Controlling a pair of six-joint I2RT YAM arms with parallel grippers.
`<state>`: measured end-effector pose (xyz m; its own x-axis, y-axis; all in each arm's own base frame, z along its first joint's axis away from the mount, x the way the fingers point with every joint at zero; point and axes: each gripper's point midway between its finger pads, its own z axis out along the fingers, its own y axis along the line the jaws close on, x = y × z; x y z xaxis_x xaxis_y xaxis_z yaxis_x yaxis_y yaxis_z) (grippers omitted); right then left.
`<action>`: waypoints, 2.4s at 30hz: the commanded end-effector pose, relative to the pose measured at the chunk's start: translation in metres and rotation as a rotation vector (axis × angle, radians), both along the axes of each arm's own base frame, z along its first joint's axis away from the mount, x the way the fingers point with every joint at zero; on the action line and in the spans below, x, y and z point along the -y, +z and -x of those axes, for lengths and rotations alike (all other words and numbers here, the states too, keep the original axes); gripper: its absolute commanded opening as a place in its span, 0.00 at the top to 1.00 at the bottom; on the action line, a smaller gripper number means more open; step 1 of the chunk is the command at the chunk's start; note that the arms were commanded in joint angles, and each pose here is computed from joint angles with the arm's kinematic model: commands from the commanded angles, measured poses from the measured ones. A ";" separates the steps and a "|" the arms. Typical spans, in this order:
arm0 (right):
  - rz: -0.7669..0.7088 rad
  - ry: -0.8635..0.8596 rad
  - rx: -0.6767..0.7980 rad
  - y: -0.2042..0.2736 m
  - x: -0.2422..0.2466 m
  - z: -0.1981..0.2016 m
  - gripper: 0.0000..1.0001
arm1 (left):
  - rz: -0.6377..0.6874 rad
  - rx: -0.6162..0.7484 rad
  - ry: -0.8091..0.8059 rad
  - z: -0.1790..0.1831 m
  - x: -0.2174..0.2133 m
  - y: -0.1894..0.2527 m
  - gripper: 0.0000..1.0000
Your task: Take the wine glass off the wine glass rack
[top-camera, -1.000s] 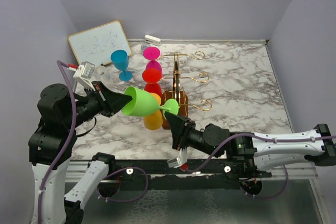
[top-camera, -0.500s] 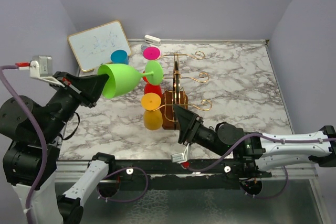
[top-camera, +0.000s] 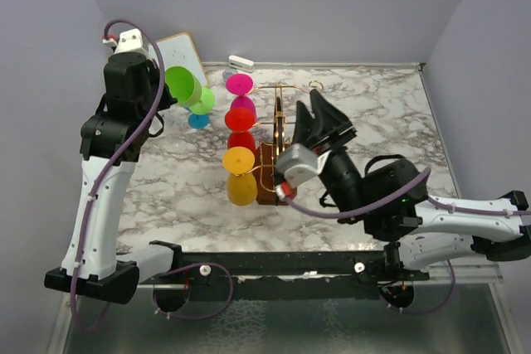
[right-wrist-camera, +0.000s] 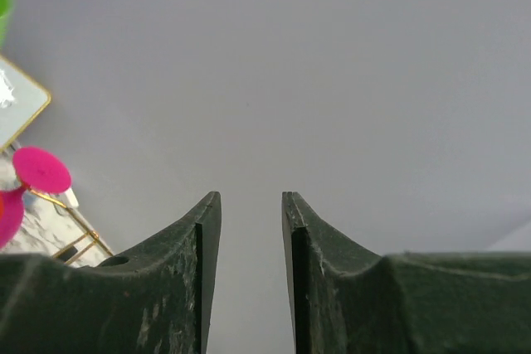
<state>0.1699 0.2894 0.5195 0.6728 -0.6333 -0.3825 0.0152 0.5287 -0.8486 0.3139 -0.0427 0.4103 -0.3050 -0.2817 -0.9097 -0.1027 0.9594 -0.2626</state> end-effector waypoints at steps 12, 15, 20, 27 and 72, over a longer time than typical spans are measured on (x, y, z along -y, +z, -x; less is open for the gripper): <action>-0.440 -0.192 -0.302 -0.022 0.047 -0.031 0.67 | 0.101 0.024 0.402 -0.084 -0.153 0.005 1.00; -0.464 -0.204 -0.343 -0.027 0.053 -0.031 0.67 | 0.161 -0.052 0.493 -0.091 -0.190 -0.027 1.00; -0.584 -0.187 -0.427 -0.026 0.078 -0.028 0.69 | 0.197 -0.138 0.605 -0.083 -0.221 -0.079 1.00; -0.572 -0.162 -0.580 -0.042 0.066 -0.025 0.70 | 0.191 -0.217 0.600 -0.062 -0.211 -0.139 1.00; -0.537 -0.019 -0.946 -0.097 -0.005 -0.040 0.49 | 0.065 -0.148 0.381 -0.051 -0.129 -0.124 0.27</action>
